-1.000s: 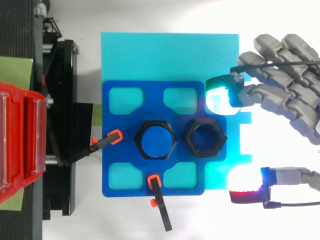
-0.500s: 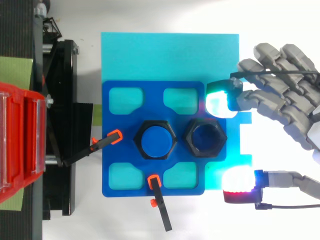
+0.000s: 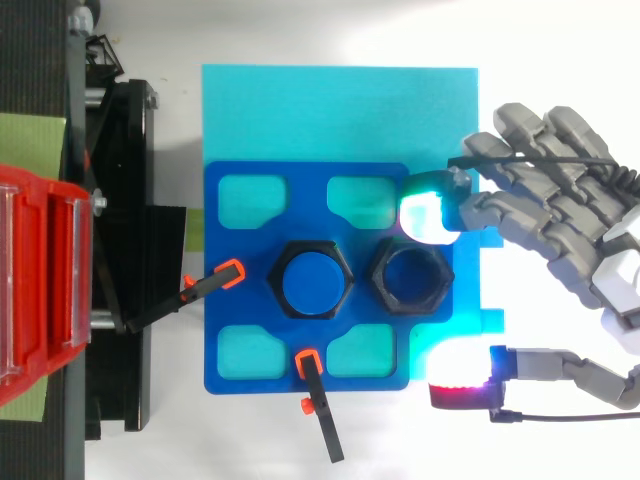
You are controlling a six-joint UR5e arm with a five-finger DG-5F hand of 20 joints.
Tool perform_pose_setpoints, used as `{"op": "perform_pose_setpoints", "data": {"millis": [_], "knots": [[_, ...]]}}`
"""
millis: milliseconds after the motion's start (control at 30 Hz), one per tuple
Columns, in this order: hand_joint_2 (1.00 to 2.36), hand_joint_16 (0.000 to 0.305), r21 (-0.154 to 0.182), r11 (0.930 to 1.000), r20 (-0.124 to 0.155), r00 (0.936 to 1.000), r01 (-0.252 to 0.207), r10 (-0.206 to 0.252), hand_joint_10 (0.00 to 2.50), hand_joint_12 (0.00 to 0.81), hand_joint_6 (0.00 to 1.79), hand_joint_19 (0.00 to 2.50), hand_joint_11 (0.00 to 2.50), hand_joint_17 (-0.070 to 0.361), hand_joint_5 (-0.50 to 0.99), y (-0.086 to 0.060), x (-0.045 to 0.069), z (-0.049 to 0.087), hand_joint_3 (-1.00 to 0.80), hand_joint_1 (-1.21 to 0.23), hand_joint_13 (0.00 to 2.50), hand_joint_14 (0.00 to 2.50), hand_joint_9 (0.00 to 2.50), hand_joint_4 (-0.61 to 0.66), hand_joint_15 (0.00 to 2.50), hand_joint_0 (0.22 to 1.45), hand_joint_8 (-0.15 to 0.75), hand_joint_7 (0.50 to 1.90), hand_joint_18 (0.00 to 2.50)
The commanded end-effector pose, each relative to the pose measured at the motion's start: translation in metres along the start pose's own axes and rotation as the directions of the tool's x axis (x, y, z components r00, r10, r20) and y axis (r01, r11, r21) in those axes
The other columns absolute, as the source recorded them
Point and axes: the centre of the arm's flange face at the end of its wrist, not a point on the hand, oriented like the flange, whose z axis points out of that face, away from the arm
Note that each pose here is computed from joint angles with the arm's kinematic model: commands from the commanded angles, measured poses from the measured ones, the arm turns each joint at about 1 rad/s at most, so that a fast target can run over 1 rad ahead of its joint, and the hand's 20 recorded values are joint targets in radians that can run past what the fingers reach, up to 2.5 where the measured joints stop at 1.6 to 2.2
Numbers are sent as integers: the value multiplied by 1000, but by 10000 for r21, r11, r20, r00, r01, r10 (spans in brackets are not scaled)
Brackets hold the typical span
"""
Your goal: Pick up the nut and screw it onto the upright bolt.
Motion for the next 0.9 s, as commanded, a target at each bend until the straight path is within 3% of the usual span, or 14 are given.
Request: {"op": "perform_pose_setpoints", "data": {"millis": [0, 433, 533, 567, 733, 867], "knots": [[1000, 44, 35, 10000, -16, 10000, 75, -75, 0, 351, 502, 0, 0, 98, -249, -2, 1, 0, -500, -717, 151, 0, 275, 221, 0, 427, 307, 714, 0], [1000, 43, 27, 9999, 1, 9999, 157, -157, 0, 348, 502, 0, 0, 97, -249, -3, 1, 3, -500, -719, 166, 0, 275, 218, 0, 433, 303, 717, 0], [1000, 43, 104, 9995, -64, 9995, 305, -304, 0, 346, 502, 0, 0, 96, -249, -9, 11, 4, -500, -716, 173, 0, 275, 217, 0, 437, 302, 715, 0], [1000, 43, 123, 9992, -110, 9992, 385, -384, 0, 345, 502, 0, 0, 96, -249, -11, 20, 5, -500, -717, 176, 0, 278, 216, 0, 437, 302, 714, 0], [1000, 41, 65, 9999, 28, 9999, 99, -99, 0, 341, 502, 0, 0, 93, -248, -7, 19, 7, -500, -709, 187, 0, 280, 214, 0, 442, 300, 714, 1], [1000, 41, 90, 9997, -30, 9997, 222, -222, 0, 340, 502, 0, 0, 92, -246, -8, 19, 7, -500, -709, 207, 0, 294, 218, 0, 447, 301, 725, 20]]}}
